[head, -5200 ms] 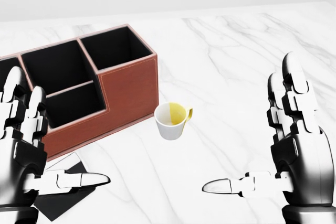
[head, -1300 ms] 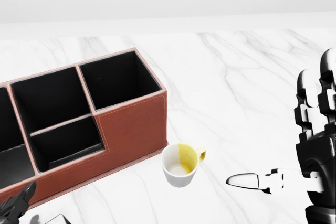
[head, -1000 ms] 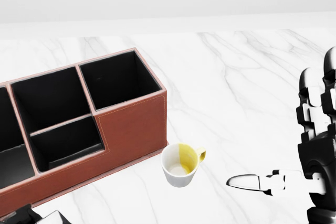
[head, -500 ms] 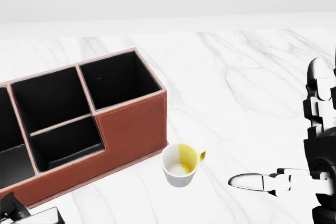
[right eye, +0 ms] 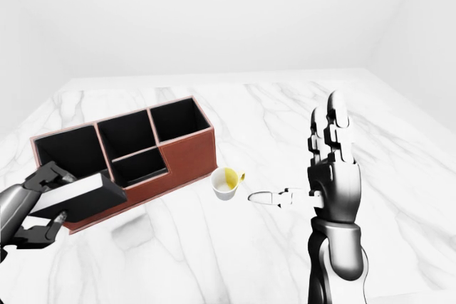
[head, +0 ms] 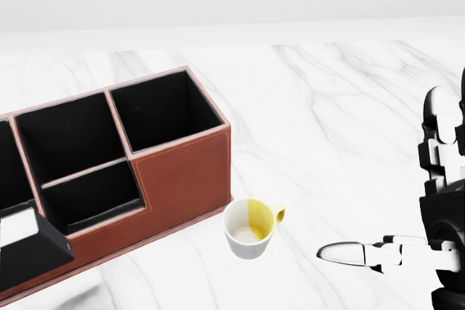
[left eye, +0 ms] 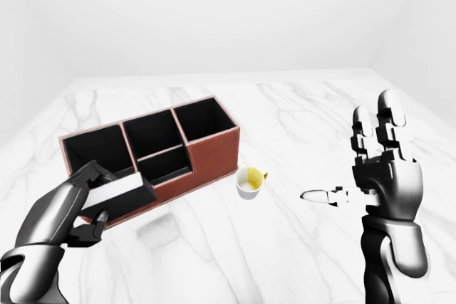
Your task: Pick up the book and place it in the front compartment of the caddy.
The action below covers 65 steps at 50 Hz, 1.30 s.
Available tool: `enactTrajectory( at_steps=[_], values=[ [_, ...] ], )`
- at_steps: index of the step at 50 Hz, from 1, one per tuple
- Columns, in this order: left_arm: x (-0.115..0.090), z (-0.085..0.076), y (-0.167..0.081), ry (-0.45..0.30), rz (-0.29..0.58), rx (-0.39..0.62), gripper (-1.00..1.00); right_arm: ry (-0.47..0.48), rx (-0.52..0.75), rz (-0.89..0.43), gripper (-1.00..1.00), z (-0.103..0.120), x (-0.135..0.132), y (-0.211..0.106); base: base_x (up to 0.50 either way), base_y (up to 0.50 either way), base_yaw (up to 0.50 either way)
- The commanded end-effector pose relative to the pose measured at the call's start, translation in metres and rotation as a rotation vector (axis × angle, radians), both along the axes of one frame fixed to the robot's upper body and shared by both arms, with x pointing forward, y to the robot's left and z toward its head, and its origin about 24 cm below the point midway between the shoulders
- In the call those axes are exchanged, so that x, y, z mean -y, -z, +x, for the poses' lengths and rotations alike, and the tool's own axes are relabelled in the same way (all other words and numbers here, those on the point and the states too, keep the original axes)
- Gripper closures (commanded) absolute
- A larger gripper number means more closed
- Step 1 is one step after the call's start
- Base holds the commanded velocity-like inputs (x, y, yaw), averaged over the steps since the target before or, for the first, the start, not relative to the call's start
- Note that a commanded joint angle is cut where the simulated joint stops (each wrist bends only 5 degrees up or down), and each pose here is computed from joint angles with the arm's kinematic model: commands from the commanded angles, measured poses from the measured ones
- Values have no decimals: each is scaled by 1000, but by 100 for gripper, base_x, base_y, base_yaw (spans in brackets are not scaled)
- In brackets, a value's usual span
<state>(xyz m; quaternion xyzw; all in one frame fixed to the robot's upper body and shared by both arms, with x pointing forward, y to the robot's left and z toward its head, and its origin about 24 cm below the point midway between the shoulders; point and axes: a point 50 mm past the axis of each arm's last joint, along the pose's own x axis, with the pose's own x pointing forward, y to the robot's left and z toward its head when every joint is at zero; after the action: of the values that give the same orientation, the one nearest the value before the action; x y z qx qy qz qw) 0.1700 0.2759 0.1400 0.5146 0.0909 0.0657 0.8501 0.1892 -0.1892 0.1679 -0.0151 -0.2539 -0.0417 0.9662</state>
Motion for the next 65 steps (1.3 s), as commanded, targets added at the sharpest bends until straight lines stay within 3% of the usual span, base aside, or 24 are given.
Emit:
enactTrajectory(
  at_steps=[1,6,13,30,44,46,50,65],
  values=[
    [1,5,-44,42,62,182,100,5,-10,4,-100,0,1,2,0,0,0],
    [1,13,-67,75,122,259,100,5,-12,5,-100,-1,2,3,0,0,0],
    [2,17,-82,97,183,293,100,8,-18,5,-100,-1,3,4,0,0,0],
    [14,49,-103,176,263,314,100,11,-50,10,-100,5,9,11,0,0,0],
    [17,78,-116,245,239,310,100,7,-78,12,-100,7,9,16,0,0,0],
    [20,80,-127,251,277,332,100,9,-87,13,-100,8,10,18,0,0,0],
    [17,83,-107,259,214,270,100,11,-85,11,-100,7,10,18,0,0,0],
    [14,89,-100,256,165,268,100,16,0,-6,-100,-6,3,0,0,0,0]
  ],
)
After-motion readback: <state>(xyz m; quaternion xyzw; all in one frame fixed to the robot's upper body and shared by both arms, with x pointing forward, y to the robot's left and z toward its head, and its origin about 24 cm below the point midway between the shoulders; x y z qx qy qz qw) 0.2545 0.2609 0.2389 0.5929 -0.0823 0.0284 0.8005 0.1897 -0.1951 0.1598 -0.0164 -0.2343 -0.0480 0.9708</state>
